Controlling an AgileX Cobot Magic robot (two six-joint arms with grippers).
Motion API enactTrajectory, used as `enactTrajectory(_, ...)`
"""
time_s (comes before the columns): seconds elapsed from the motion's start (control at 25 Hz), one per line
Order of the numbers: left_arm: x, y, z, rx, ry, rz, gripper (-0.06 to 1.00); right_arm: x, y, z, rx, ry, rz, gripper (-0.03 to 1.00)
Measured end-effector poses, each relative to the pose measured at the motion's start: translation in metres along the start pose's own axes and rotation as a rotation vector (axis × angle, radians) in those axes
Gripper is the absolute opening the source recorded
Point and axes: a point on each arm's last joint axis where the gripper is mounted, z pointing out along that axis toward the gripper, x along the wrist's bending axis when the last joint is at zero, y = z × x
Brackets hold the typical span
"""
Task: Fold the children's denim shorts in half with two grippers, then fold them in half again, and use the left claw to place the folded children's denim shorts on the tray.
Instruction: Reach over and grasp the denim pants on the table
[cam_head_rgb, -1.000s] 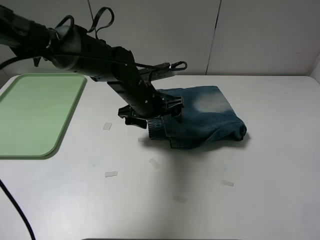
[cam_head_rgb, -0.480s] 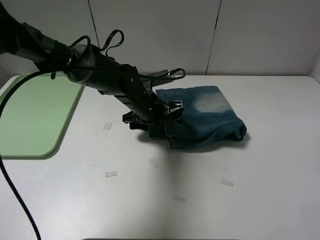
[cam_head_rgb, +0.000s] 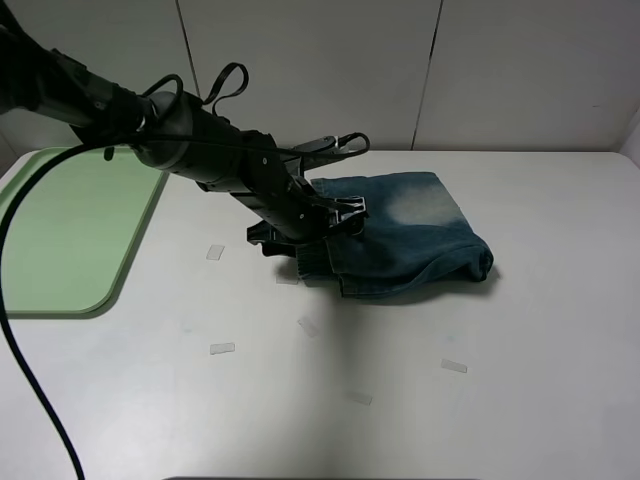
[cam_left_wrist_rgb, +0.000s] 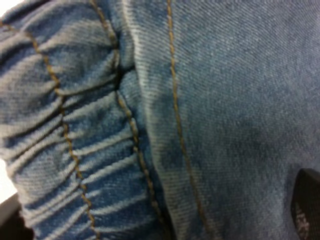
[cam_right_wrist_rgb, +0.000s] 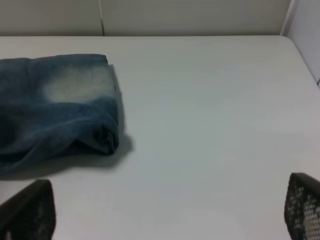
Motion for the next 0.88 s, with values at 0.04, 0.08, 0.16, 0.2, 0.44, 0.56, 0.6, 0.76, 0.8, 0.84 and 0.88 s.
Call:
enactTrajectory(0.04,0.0001,0.0000,0.0003,-0.002,0.000,0.000,0.91,0.0000,0.0000,0.0000,0.000,0.000,0.000,0.69)
enactTrajectory(0.08,0.0002,0.0003,0.0006,-0.006,-0.001,0.000,0.89,0.0000,0.0000,0.0000,0.000,0.000,0.000,0.69)
enactTrajectory(0.16,0.0006,0.0007,0.0020,-0.019,-0.003,0.000,0.82,0.0000,0.0000,0.0000,0.000,0.000,0.000,0.69)
enactTrajectory(0.2,0.0009,0.0006,0.0027,-0.021,-0.003,0.000,0.79,0.0000,0.0000,0.0000,0.000,0.000,0.000,0.69)
enactTrajectory(0.44,0.0013,0.0011,0.0040,-0.034,-0.006,0.000,0.50,0.0000,0.0000,0.0000,0.000,0.000,0.000,0.69)
enactTrajectory(0.56,0.0009,0.0022,0.0040,-0.046,-0.009,0.000,0.31,0.0000,0.0000,0.0000,0.000,0.000,0.000,0.69)
enactTrajectory(0.6,0.0008,0.0024,0.0040,-0.048,-0.010,0.000,0.25,0.0000,0.0000,0.0000,0.000,0.000,0.000,0.69)
enactTrajectory(0.76,0.0007,0.0029,0.0040,-0.054,-0.012,0.000,0.14,0.0000,0.0000,0.0000,0.000,0.000,0.000,0.69)
enactTrajectory(0.8,0.0007,0.0029,0.0040,-0.054,-0.012,0.000,0.14,0.0000,0.0000,0.0000,0.000,0.000,0.000,0.69)
enactTrajectory(0.84,0.0007,0.0029,0.0040,-0.054,-0.012,0.000,0.14,0.0000,0.0000,0.0000,0.000,0.000,0.000,0.69)
enactTrajectory(0.88,0.0007,0.0029,0.0040,-0.054,-0.012,0.000,0.14,0.0000,0.0000,0.0000,0.000,0.000,0.000,0.69)
